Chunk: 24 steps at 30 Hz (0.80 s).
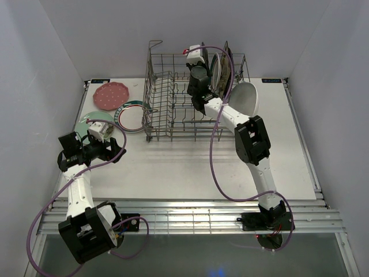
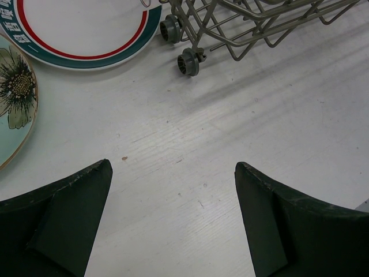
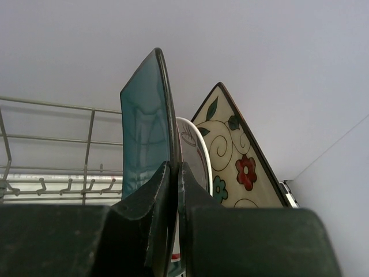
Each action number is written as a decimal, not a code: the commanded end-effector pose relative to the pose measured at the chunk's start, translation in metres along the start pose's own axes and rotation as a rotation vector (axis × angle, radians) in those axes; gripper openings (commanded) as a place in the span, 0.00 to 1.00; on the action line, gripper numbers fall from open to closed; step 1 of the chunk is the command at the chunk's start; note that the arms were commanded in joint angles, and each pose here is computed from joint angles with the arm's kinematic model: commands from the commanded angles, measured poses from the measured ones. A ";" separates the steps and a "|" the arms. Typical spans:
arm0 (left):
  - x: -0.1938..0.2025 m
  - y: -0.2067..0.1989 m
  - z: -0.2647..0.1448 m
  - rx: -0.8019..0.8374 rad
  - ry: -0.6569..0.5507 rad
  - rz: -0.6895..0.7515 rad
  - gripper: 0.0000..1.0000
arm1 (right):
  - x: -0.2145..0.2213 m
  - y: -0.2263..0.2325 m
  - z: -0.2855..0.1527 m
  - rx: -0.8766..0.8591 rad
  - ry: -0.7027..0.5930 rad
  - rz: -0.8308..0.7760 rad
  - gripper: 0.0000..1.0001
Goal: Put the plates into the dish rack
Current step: Insert the plate into the dish rack.
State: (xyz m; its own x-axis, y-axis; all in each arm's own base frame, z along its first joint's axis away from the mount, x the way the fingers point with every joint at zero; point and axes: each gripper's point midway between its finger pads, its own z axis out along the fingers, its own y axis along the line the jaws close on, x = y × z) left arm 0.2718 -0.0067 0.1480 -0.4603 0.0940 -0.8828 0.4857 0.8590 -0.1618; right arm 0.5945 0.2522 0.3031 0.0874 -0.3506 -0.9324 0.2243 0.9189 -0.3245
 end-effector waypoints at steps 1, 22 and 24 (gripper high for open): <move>-0.005 -0.001 -0.003 -0.004 -0.022 0.016 0.98 | -0.089 -0.057 0.009 0.138 -0.218 0.215 0.08; -0.006 -0.002 -0.004 -0.008 -0.030 0.029 0.98 | -0.061 -0.035 0.022 0.124 -0.231 0.230 0.08; -0.006 -0.003 -0.004 -0.004 -0.032 0.029 0.98 | -0.059 -0.032 0.023 0.117 -0.231 0.228 0.08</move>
State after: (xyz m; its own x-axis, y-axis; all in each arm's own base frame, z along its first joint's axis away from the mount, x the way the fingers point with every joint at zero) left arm 0.2710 -0.0071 0.1491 -0.4521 0.0980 -0.8866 0.4872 0.8597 -0.1534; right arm 0.6168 0.2475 0.2789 0.1142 -0.3390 -0.9338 0.2487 0.9198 -0.3035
